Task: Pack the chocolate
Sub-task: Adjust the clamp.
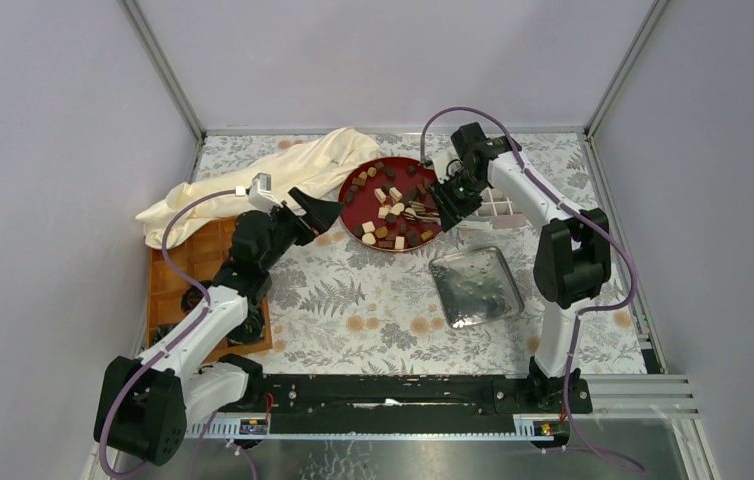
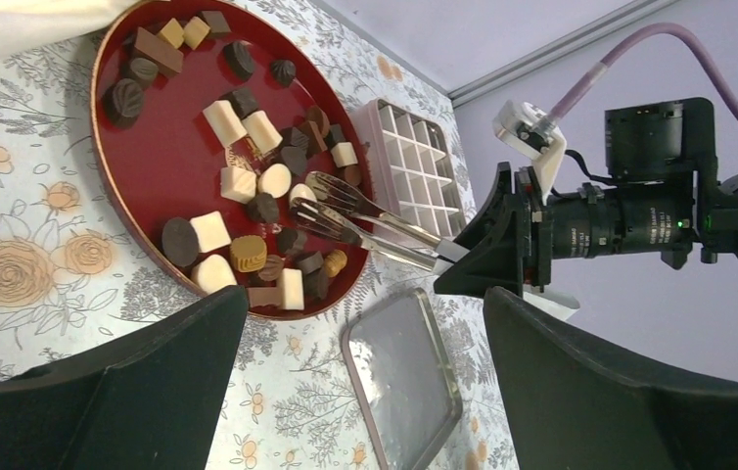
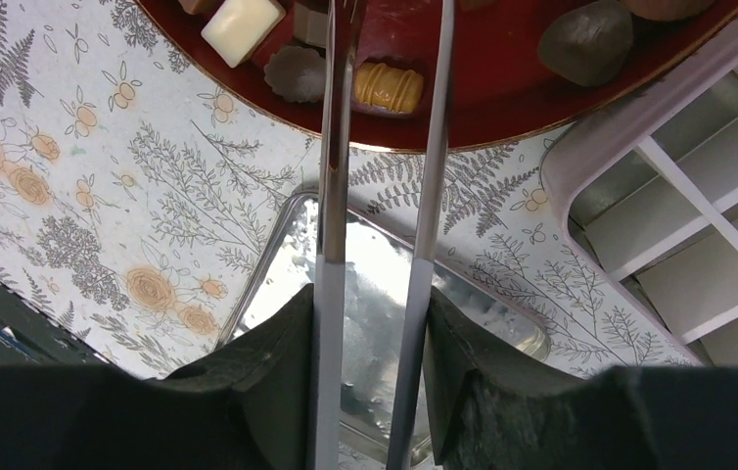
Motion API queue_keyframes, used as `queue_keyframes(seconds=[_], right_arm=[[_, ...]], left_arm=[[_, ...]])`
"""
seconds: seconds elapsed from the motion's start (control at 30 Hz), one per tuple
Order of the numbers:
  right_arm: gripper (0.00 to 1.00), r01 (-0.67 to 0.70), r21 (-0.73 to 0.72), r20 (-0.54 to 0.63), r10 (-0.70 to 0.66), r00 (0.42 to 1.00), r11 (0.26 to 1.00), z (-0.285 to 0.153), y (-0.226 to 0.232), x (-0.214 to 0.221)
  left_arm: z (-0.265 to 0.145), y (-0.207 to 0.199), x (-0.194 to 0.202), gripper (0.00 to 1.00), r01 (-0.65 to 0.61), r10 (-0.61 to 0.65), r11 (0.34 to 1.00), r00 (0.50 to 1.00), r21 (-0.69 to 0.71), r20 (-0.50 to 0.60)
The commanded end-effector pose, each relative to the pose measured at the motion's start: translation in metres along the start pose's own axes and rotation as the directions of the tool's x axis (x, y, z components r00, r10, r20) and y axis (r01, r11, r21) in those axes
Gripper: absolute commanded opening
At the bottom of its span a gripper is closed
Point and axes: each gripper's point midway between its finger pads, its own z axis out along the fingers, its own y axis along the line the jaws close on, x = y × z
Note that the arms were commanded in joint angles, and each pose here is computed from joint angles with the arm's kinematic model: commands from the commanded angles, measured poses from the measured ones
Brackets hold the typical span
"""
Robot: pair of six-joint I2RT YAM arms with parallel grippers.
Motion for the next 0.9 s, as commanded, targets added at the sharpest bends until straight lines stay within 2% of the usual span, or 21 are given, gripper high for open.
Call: queue_keyframes(seconds=[0.0,0.1,0.2,0.4,0.53,0.67,0.83,0.87], right_arm=[[0.45,0.040,0.065,0.112,-0.047,0.993,0.997,-0.038,0.001,-0.032],[0.44,0.043,0.071,0.172,-0.055,0.983,0.997,-0.060,0.003,-0.042],[0.38,0.049,0.045,0.216,-0.057,0.975,0.998,-0.075,0.010,-0.047],[0.12,0.062,-0.070,0.327,-0.036,0.944,0.996,-0.104,0.037,-0.051],[0.11,0.062,-0.224,0.420,0.039,0.906,0.973,-0.133,0.059,-0.057],[0.12,0.096,-0.447,0.499,0.158,0.852,0.890,-0.173,0.090,-0.069],[0.12,0.166,-0.689,0.501,0.299,0.812,0.705,-0.216,0.126,-0.079],[0.13,0.185,-0.719,0.497,0.309,0.811,0.670,-0.223,0.132,-0.080]], left_arm=[[-0.007,-0.029,-0.009,0.98,0.011,-0.016,0.990,0.999,0.142,0.031],[-0.016,-0.044,-0.009,0.97,0.039,-0.050,0.971,0.998,0.238,0.041],[-0.023,-0.054,-0.007,0.97,0.067,-0.083,0.949,0.996,0.307,0.038],[-0.036,-0.076,-0.008,0.97,0.078,-0.101,0.903,0.994,0.423,0.031],[-0.043,-0.091,-0.006,0.98,0.097,-0.132,0.851,0.991,0.517,0.031],[-0.046,-0.135,0.004,0.99,0.019,-0.099,0.748,0.992,0.664,0.083],[-0.033,-0.181,0.002,0.99,-0.070,-0.121,0.628,0.975,0.775,0.186],[-0.020,-0.183,0.003,0.99,-0.062,-0.123,0.631,0.976,0.774,0.178]])
